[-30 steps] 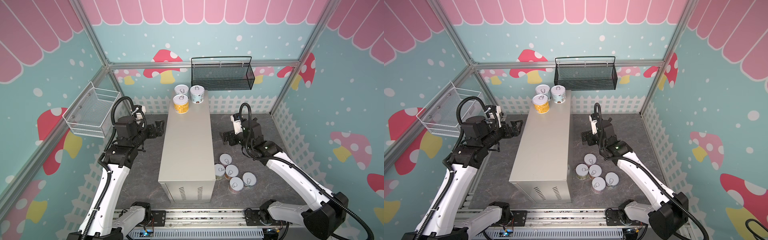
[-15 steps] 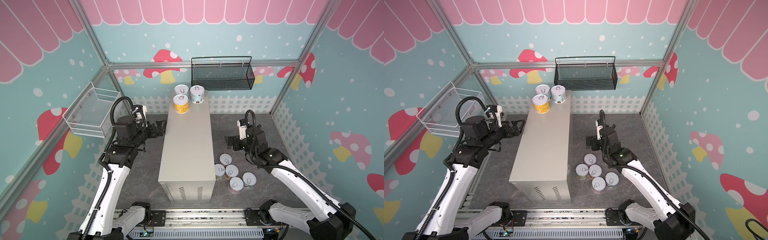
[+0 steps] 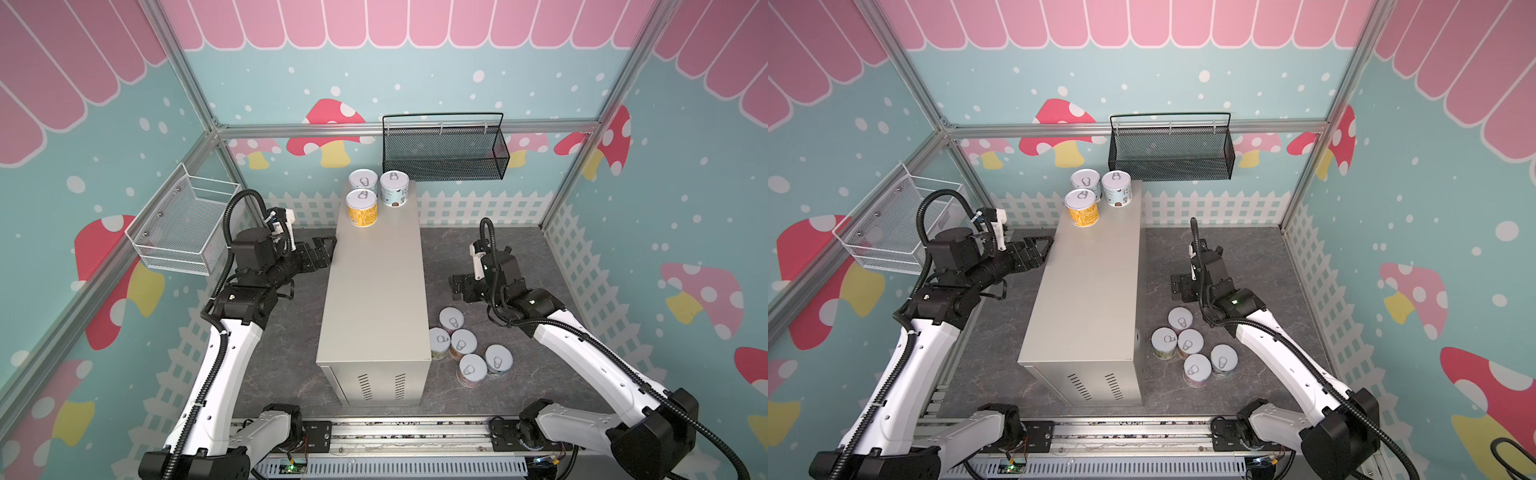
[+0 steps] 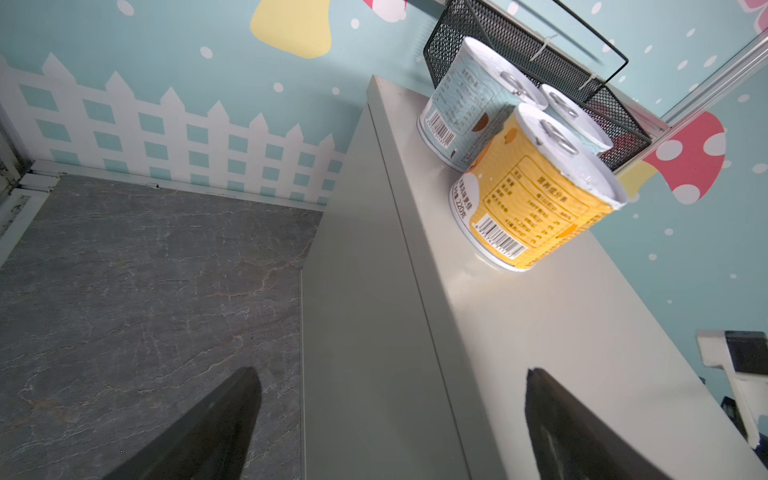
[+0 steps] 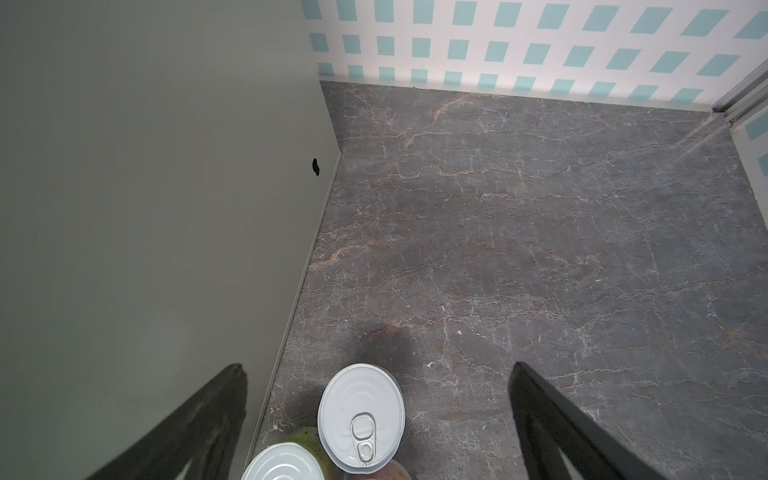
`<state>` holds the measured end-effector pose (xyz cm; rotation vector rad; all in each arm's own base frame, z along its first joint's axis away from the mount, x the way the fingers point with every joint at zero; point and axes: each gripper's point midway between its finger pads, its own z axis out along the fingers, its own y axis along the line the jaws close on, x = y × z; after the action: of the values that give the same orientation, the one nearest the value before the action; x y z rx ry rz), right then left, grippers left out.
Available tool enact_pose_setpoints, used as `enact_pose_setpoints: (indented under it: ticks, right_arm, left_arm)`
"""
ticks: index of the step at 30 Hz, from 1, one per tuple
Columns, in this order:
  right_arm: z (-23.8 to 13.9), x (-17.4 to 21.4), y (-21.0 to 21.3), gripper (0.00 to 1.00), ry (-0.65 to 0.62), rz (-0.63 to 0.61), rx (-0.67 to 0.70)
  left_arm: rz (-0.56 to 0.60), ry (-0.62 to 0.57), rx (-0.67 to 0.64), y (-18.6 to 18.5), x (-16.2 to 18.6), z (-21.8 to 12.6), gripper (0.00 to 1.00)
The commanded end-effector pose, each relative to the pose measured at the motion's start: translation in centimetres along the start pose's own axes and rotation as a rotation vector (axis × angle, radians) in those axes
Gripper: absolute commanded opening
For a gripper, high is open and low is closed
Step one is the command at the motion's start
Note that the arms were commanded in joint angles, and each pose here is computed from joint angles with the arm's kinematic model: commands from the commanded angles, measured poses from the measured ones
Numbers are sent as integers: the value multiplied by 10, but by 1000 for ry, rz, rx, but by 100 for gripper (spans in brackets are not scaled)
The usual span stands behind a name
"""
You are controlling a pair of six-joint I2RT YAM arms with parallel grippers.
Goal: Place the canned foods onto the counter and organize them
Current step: 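Lower the right gripper onto a white-lidded can on the floor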
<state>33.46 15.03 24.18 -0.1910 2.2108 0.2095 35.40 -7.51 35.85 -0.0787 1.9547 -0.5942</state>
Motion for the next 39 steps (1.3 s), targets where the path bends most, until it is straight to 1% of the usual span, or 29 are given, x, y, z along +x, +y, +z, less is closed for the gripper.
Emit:
enact_pose_setpoints:
  ticks: [1, 6, 11, 15, 18, 20, 22, 24, 27, 30, 35, 39]
  right_arm:
    - [-1, -6, 0, 99, 0, 15, 6]
    - [7, 2, 2, 99, 33, 37, 2]
    - [11, 8, 3, 99, 46, 62, -7]
    - [6, 7, -1, 99, 39, 58, 10]
    - [-5, 3, -8, 99, 6, 63, 36]
    - [-11, 3, -12, 99, -12, 62, 49]
    - [-15, 4, -14, 99, -22, 56, 51]
    - [-15, 7, -14, 99, -18, 38, 45]
    - [-12, 11, -13, 99, -15, 16, 35]
    - [-8, 16, -11, 99, 9, 8, 19]
    - [0, 32, -14, 99, 43, 57, 28]
    - [17, 43, -12, 99, 85, 65, 31]
  left_arm:
    - [-14, -2, 27, -10, -5, 2, 99]
    - [7, 36, -4, -15, 2, 12, 99]
    - [49, 49, -8, -29, -3, 16, 99]
    - [9, 81, 47, -36, 2, 29, 99]
    - [-1, 56, 53, -31, 0, 22, 99]
    - [35, 29, 42, -27, -1, 15, 99]
    - [70, 31, 87, -32, 4, 14, 99]
    - [71, 45, 152, -39, 9, 15, 99]
    - [57, 40, 247, -47, 6, 10, 99]
    - [91, -3, 257, -47, 4, 4, 99]
    - [122, -4, 290, -53, 7, -5, 99]
    - [167, -15, 276, -52, 12, -14, 99]
